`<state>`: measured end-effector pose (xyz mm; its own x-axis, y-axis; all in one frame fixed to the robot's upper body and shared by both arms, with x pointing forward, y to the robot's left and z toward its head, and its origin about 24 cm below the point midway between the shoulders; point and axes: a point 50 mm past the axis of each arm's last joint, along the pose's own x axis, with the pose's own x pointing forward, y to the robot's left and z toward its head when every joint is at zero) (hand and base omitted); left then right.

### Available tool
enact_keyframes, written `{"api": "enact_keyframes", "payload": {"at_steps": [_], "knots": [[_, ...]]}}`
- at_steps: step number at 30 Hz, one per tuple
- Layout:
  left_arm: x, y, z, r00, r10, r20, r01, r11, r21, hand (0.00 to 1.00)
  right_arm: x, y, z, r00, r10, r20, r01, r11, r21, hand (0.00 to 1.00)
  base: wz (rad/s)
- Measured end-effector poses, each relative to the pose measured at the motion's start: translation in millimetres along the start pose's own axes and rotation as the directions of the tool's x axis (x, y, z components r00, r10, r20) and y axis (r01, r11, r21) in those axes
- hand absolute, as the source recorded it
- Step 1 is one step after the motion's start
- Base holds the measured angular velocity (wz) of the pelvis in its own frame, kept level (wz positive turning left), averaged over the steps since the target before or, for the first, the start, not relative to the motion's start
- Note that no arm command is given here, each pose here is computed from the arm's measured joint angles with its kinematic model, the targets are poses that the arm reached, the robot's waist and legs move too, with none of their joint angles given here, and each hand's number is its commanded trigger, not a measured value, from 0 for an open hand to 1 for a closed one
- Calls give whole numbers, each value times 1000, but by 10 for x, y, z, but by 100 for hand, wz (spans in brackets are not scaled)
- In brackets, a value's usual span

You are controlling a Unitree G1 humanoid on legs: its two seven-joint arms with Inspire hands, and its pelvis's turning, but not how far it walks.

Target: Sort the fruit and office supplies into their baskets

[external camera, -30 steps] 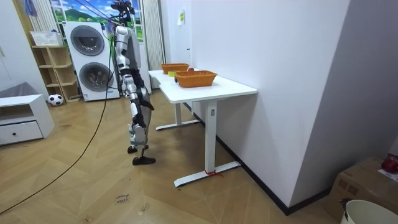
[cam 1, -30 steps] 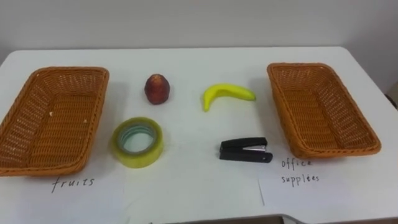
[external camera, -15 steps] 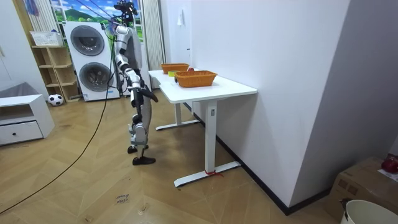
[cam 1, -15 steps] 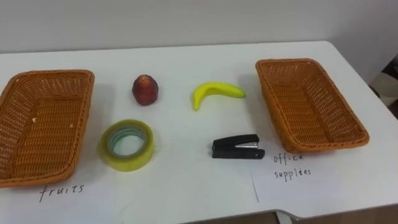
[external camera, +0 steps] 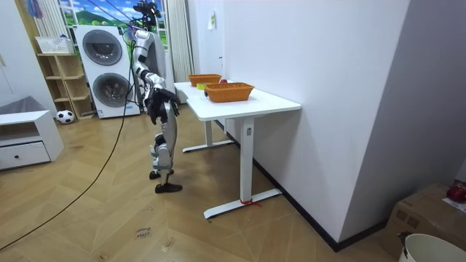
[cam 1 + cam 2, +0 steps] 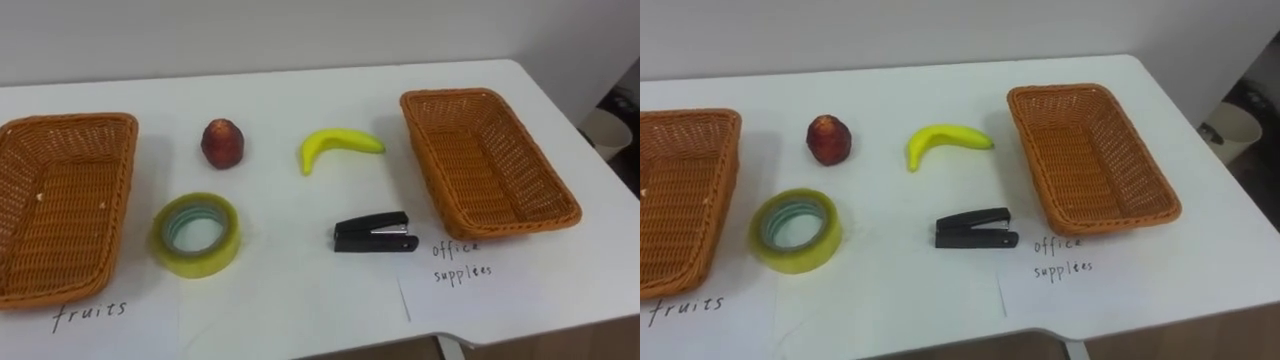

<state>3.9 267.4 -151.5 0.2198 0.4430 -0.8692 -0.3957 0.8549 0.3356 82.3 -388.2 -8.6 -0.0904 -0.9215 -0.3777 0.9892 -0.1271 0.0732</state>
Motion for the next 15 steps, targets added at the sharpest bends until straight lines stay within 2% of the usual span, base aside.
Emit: {"api": "enact_keyframes", "payload": {"at_steps": [6,9,15], "knots": [[-2,-4,-7,1000,-3,-1,3,1000,10,0,-71,87,185,992,-1,126,3,1000,-15,0,0],[-1,2,6,1000,-1,6,1,1000,22,0,-167,162,378,971,33,237,-32,999,-7,0,0],[21,-8,84,1000,-4,27,2,998,57,0,-483,394,845,841,158,517,-172,985,-22,0,-5]]}}
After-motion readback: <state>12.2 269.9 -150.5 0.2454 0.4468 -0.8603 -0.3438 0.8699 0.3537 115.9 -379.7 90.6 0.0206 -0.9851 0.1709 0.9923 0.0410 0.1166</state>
